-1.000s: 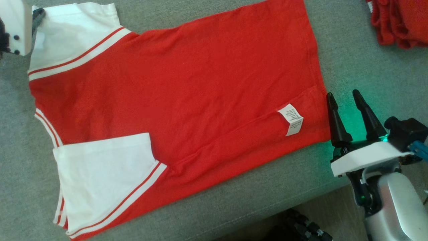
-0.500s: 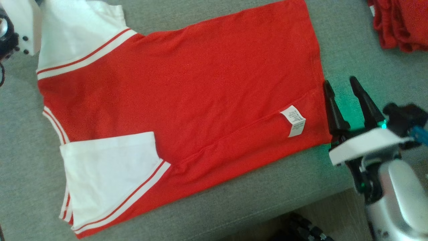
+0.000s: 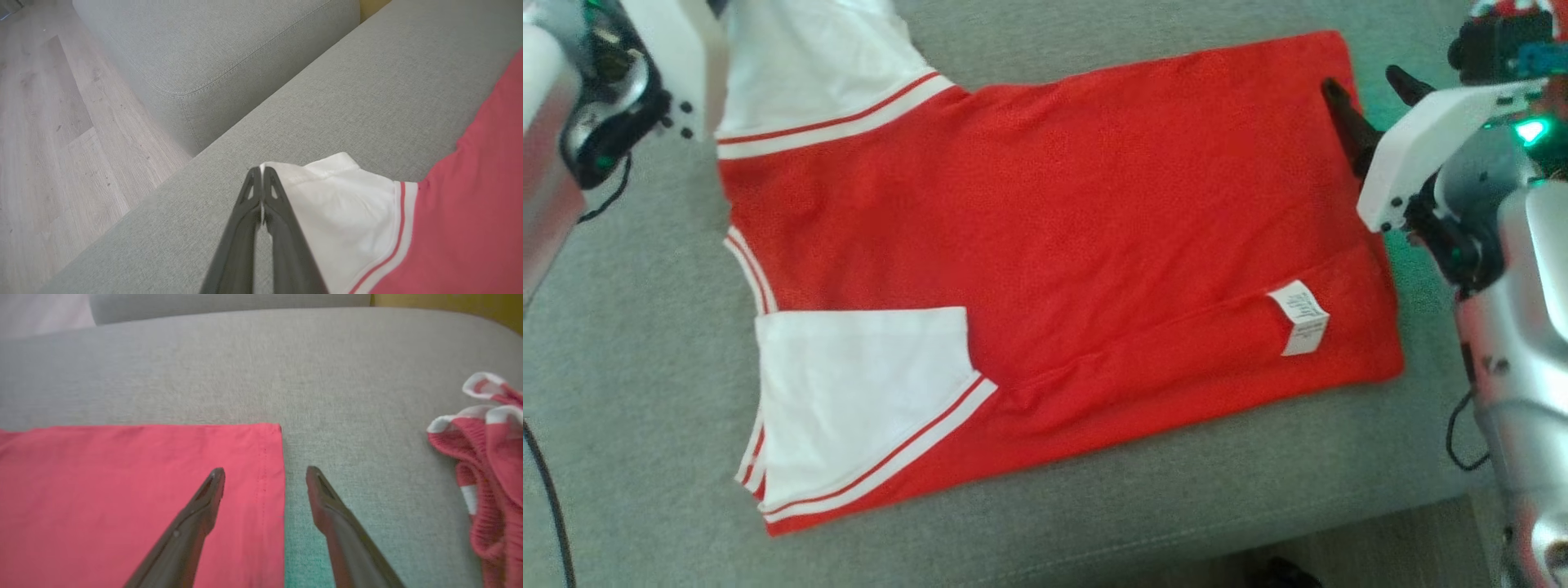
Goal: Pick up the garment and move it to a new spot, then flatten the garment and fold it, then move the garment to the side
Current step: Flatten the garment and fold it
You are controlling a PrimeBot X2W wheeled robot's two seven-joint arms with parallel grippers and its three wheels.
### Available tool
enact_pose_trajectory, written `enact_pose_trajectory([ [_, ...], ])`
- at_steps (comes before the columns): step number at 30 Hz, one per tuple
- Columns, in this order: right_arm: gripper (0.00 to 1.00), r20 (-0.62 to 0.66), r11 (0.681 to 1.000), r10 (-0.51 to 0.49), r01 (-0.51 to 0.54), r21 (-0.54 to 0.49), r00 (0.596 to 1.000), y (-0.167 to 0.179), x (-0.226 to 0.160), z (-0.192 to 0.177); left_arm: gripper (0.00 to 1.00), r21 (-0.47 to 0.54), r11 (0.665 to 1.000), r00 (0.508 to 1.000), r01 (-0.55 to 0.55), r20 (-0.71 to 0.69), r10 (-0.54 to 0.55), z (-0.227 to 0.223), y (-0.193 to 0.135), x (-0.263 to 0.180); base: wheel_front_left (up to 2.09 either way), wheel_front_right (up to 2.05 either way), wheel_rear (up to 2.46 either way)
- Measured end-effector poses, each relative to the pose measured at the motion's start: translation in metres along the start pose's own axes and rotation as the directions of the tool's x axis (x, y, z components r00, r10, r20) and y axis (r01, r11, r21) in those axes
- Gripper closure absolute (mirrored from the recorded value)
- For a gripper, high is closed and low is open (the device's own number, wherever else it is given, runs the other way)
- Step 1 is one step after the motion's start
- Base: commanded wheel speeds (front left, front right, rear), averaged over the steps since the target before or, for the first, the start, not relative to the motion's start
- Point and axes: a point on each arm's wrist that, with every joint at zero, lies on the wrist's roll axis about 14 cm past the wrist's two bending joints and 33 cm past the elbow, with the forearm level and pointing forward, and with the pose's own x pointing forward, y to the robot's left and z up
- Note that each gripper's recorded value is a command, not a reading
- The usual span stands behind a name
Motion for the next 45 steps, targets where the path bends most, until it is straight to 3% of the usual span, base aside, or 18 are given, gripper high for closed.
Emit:
enact_pose_trajectory([
  [7,0.00,-0.095,1.000,-0.026,0.026,0.004,0.995,-0.002,0.027,-0.005,1.00,0.040,0.998,0.999,0.038,0.016,-0.039,0.004,-0.008,-0.011,0.00,0.00,0.00],
  [29,0.01,-0.058,0.999,0.024,-0.022,0.041,0.998,0.017,0.054,0.004,1.00,0.057,0.997,0.999,0.052,-0.008,-0.052,-0.007,-0.007,-0.018,0.00,0.00,0.00],
  [31,0.12,-0.055,0.999,0.021,-0.019,0.036,0.998,0.016,0.055,0.005,1.00,0.058,0.997,0.999,0.049,-0.011,-0.049,-0.008,-0.006,-0.019,0.00,0.00,0.00],
  [33,0.32,-0.051,0.999,0.018,-0.016,0.032,0.999,0.015,0.056,0.007,1.00,0.059,0.997,0.999,0.045,-0.014,-0.044,-0.008,-0.005,-0.020,0.00,0.00,0.00],
  [34,0.51,-0.053,0.999,0.018,-0.016,0.029,0.998,0.015,0.056,0.007,1.00,0.059,0.997,0.999,0.043,-0.016,-0.042,-0.009,-0.004,-0.021,0.00,0.00,0.00],
  [36,0.68,-0.050,1.000,0.019,-0.017,0.026,0.999,0.016,0.057,0.008,1.00,0.060,0.997,0.999,0.041,-0.017,-0.040,-0.010,-0.004,-0.021,0.00,0.00,0.00],
  [38,1.00,-0.052,0.999,0.023,-0.022,0.026,0.998,0.018,0.057,0.008,1.00,0.062,0.997,0.999,0.038,-0.020,-0.037,-0.011,-0.003,-0.023,0.00,0.00,0.00],
  [45,1.00,0.005,1.000,0.004,-0.004,0.020,1.000,0.009,0.053,0.016,1.00,0.087,0.996,0.999,0.026,0.017,-0.028,-0.004,-0.001,-0.026,0.00,0.00,0.00],
])
